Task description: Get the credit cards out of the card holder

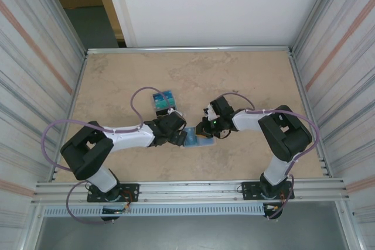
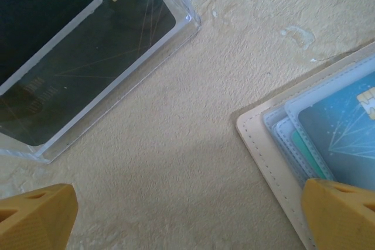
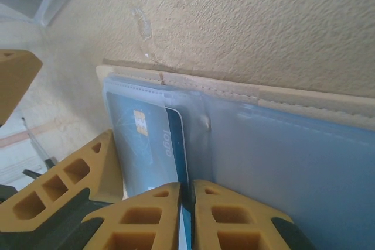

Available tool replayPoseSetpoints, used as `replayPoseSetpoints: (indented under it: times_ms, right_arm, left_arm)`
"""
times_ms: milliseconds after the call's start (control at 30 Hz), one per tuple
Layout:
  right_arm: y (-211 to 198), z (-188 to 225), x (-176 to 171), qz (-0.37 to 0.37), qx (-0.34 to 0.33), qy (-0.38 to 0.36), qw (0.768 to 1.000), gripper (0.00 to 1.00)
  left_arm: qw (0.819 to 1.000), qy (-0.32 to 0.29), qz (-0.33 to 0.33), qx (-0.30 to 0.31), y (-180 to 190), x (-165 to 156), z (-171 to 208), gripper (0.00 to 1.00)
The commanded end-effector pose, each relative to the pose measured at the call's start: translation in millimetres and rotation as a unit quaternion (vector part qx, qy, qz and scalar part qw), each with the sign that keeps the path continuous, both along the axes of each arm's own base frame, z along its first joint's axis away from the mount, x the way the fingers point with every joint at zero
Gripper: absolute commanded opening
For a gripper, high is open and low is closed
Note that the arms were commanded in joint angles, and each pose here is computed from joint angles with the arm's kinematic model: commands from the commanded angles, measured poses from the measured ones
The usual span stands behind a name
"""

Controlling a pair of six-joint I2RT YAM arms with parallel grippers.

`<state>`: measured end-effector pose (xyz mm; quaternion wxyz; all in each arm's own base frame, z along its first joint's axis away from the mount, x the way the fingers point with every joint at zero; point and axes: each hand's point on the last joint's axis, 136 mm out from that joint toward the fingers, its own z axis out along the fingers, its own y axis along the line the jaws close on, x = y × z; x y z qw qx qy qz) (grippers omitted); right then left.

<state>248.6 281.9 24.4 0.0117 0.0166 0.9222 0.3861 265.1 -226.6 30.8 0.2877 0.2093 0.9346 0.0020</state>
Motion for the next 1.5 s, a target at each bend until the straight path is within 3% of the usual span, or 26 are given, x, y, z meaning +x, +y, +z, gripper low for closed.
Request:
replayPoseSetpoints:
  times_ms: [0, 367, 567, 767, 1467]
  right_arm:
    - [8.9, 20.1, 3.0, 0.0, 0.046, -0.011, 0.999, 0.12]
    - [12.0, 22.4, 3.6, -0.001, 0.069, -0.011, 0.998, 0.12]
    - [7.9, 19.8, 3.5, -0.005, 0.067, -0.011, 0.998, 0.04]
    - [-5.6, 16.8, 5.7, -0.015, 0.041, -0.018, 0.999, 0.0]
    - [-41.4, 10.0, 10.2, -0.021, -0.018, -0.019, 0.999, 0.0]
  left_arm:
    - [1.0, 0.004, 0.003, 0.023, 3.2, -3.1, -1.3, 0.99]
    - [0.999, 0.001, -0.003, 0.036, -0.9, -4.1, -0.1, 0.99]
    - [0.999, -0.002, -0.004, 0.038, -2.3, -2.3, 1.3, 0.99]
    - [0.999, -0.002, -0.002, 0.048, 1.3, -2.7, 0.2, 0.99]
    - [0.998, -0.015, -0.014, 0.055, -0.7, 2.0, 4.8, 0.99]
